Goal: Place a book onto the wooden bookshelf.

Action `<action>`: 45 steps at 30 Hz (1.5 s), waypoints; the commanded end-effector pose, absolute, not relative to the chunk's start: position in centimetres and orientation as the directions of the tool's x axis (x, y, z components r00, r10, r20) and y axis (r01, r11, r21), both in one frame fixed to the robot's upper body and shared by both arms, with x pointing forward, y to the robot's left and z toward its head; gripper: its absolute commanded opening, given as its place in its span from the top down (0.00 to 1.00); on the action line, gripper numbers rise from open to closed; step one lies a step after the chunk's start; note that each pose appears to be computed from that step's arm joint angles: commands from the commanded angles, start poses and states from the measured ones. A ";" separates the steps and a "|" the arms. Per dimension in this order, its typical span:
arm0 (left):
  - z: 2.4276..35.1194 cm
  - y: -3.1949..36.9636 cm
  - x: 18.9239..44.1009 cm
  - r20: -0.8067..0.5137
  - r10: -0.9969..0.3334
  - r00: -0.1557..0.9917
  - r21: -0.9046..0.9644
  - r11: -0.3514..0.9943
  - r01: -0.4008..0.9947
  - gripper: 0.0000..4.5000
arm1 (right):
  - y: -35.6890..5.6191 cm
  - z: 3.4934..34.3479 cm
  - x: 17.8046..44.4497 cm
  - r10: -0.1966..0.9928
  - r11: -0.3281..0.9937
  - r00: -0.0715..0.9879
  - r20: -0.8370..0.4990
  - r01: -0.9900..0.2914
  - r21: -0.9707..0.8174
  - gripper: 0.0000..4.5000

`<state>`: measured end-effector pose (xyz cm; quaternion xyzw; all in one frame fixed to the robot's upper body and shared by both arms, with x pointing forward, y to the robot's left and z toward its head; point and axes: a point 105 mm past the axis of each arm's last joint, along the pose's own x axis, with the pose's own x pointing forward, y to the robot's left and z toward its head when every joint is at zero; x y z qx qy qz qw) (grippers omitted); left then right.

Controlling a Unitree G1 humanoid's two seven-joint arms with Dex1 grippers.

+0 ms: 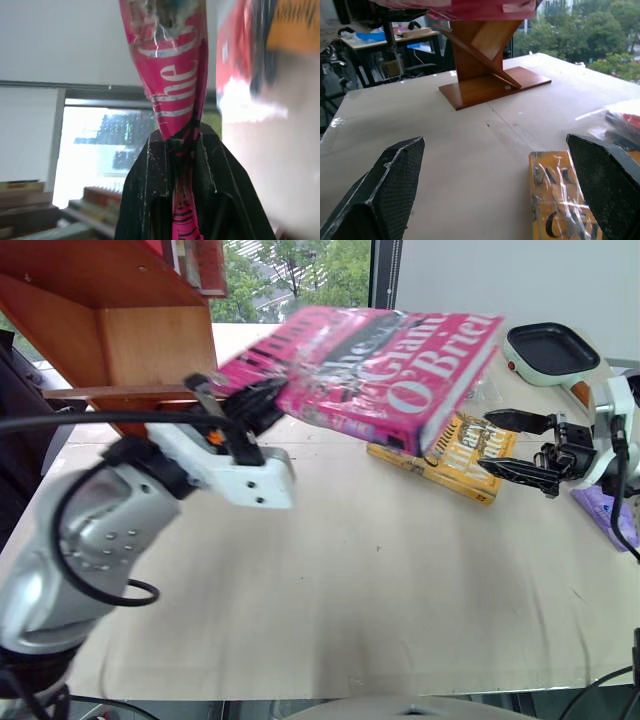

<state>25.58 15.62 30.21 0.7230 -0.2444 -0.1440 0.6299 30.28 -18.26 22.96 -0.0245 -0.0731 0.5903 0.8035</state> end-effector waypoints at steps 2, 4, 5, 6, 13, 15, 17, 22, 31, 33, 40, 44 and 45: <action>33.5 18.1 25.2 0.110 -0.440 0.891 0.964 -0.170 -0.202 1.00 | -17.8 25.1 30.0 0.956 0.257 0.222 0.193 -0.950 -0.179 0.00; 34.0 18.7 25.4 0.085 -0.404 0.911 0.969 -0.178 -0.170 1.00 | -17.6 25.8 30.0 0.949 0.244 0.199 0.243 -0.955 -0.170 0.00; 34.2 18.8 25.3 0.075 -0.396 0.915 0.970 -0.183 -0.159 1.00 | -17.5 26.2 30.0 0.946 0.230 0.180 0.271 -0.959 -0.166 0.00; 34.4 18.9 25.3 0.073 -0.389 0.918 0.972 -0.178 -0.153 1.00 | -17.5 26.5 29.9 0.942 0.217 0.164 0.294 -0.963 -0.159 0.00; 35.6 19.9 24.6 0.101 -0.281 0.954 0.977 -0.151 -0.148 1.00 | -16.9 28.0 29.7 0.909 0.142 0.081 0.408 -0.982 -0.122 0.00; 35.8 20.2 24.3 0.099 -0.257 0.961 0.978 -0.154 -0.142 1.00 | -16.6 28.0 29.9 0.910 0.128 0.067 0.410 -0.984 -0.122 0.00; 35.7 20.5 23.9 0.086 -0.238 0.967 0.980 -0.157 -0.126 1.00 | -16.3 28.1 30.1 0.909 0.112 0.051 0.414 -0.986 -0.125 0.00; 34.7 22.1 23.1 0.021 -0.166 0.986 0.984 -0.169 -0.050 1.00 | -15.7 28.3 30.6 0.908 0.075 0.015 0.419 -0.989 -0.126 0.00; 33.5 24.9 22.7 -0.055 -0.077 0.995 0.986 -0.163 0.042 1.00 | -15.2 28.4 30.6 0.909 0.046 -0.013 0.416 -0.990 -0.132 0.00; 33.0 25.5 22.9 -0.088 -0.073 0.993 0.984 -0.159 0.075 1.00 | -15.0 28.3 30.6 0.909 0.049 -0.012 0.418 -0.990 -0.135 0.00; 32.3 27.8 24.5 -0.202 -0.048 0.978 0.968 -0.161 0.192 1.00 | -14.6 27.5 31.4 0.923 0.154 0.098 0.373 -0.980 -0.124 0.00; 32.0 30.1 25.0 -0.256 0.002 0.967 0.960 -0.113 0.255 1.00 | -14.6 27.3 31.2 0.919 0.186 0.127 0.374 -0.974 -0.127 0.00; 32.0 30.9 25.1 -0.269 0.021 0.963 0.957 -0.109 0.270 1.00 | -14.6 27.2 31.1 0.919 0.191 0.130 0.373 -0.973 -0.129 0.00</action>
